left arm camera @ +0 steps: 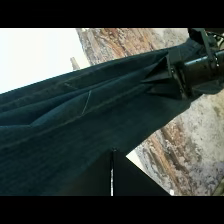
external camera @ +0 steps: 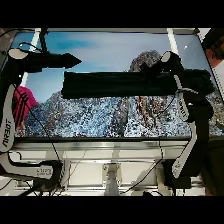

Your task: Fold the clothes and pants, and hang the long-sleeved shirts on hangers.

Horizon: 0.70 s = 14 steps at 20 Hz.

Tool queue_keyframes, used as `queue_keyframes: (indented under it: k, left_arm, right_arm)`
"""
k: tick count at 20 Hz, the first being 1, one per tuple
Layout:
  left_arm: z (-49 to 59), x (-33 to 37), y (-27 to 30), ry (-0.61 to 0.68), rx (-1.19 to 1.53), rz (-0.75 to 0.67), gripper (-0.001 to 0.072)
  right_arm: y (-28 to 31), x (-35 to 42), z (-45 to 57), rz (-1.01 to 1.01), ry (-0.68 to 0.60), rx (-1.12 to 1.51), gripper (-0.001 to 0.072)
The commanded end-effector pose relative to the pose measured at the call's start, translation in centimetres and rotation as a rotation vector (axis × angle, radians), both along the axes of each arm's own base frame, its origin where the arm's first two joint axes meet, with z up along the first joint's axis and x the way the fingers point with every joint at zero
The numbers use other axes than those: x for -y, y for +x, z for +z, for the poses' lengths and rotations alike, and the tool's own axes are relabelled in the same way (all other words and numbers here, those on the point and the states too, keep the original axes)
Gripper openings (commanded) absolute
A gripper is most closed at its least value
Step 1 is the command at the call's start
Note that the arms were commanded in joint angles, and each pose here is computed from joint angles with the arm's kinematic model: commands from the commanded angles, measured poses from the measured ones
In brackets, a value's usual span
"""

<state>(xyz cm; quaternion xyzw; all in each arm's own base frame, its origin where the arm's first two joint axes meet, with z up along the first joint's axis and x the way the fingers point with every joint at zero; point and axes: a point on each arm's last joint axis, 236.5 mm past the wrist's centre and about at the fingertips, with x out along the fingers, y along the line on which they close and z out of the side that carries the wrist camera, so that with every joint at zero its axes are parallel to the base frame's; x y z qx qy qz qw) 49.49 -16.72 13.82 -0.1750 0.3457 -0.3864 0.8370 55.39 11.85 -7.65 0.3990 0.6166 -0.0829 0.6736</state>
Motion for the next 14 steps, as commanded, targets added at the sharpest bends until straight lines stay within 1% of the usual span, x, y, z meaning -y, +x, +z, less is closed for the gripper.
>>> queue_keyframes:
  k: [1, 4, 5, 7, 8, 10, 12, 14]
  left_arm:
    - [0.0, 0.1, -0.2, 0.000, -0.005, -0.009, 0.0013]
    - [0.0, 0.1, -0.2, 0.000, -0.004, -0.008, 0.0013]
    - [0.0, 0.1, -0.2, 0.000, -0.005, -0.009, 0.0013]
    - [0.0, 0.1, -0.2, 0.000, -0.004, -0.008, 0.0013]
    - [0.0, 0.1, -0.2, 0.000, -0.005, -0.009, 0.0013]
    - [0.0, 0.1, -0.2, 0.000, -0.005, -0.009, 0.0013]
    - [0.0, 0.1, -0.2, 0.000, -0.004, -0.008, 0.0013]
    - [0.0, 0.1, -0.2, 0.000, -0.005, -0.009, 0.0013]
  right_arm:
    - [0.2, 0.1, -0.7, -0.014, -0.003, -0.006, 0.0409]
    - [0.7, 0.1, -1.2, -0.023, -0.003, 0.009, 0.0407]
    - [1.0, 0.1, -1.2, -0.029, -0.004, 0.021, 0.0383]
    - [1.5, 0.2, -1.1, -0.037, -0.002, 0.040, 0.0310]
    - [1.6, 0.1, -1.1, -0.039, 0.001, 0.043, 0.0251]
    - [1.5, -0.4, -0.8, -0.041, 0.028, 0.038, 0.0051]
    - [1.9, -1.5, 0.4, -0.040, 0.073, 0.053, 0.0049]
    - [3.7, -1.8, 2.0, -0.063, 0.092, 0.130, 0.0050]
